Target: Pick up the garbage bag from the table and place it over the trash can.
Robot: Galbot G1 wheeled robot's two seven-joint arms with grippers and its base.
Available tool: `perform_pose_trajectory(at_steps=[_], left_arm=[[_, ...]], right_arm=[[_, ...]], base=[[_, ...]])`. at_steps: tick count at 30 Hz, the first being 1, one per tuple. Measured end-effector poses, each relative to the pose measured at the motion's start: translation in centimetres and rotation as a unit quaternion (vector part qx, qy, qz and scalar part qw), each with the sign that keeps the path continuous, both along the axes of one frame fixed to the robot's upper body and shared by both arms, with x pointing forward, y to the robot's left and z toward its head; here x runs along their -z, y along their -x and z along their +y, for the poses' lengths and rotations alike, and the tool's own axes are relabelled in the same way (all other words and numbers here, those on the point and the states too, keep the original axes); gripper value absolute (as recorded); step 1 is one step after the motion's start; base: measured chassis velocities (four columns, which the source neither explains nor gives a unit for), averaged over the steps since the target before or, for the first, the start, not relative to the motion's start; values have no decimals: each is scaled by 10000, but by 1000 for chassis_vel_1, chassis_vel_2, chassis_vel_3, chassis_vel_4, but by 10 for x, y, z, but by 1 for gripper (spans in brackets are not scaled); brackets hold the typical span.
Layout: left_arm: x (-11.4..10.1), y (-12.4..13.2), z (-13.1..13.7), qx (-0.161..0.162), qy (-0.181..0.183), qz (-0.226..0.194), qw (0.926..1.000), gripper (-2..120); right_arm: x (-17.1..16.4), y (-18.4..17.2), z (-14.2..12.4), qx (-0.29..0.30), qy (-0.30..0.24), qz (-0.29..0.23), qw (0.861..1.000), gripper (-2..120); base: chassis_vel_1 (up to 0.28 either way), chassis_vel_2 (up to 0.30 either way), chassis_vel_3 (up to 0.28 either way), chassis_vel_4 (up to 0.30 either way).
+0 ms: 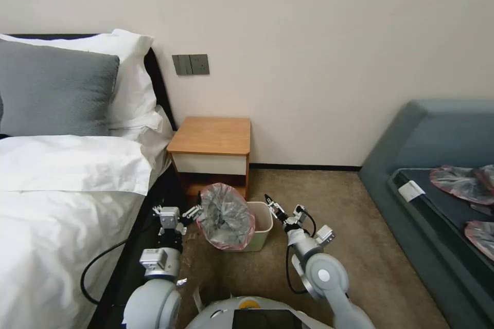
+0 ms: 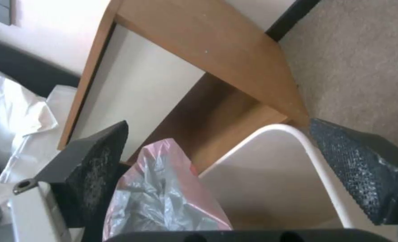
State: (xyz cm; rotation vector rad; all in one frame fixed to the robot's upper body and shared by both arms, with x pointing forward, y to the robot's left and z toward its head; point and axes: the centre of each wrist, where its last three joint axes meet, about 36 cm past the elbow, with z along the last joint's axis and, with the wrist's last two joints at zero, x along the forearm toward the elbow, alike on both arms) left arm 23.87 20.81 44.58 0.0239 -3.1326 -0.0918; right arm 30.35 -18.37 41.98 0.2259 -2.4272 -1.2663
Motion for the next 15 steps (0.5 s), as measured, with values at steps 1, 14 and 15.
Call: perform_pose_trajectory(at_steps=[1,14,15], left_arm=[[6,0,-2,57,-39,98,9999,100],[50,-19,-46,526,150,913,9943,72],[50,-19,-46,526,150,913,9943,72]], right_arm=[[1,0,1,7,-10,13,10000,100],[11,-4,-1,85,38,130,9999,100],[11,-4,-1,85,38,130,9999,100]], base=[[0,0,0,0],[0,0,0,0],[0,0,0,0]])
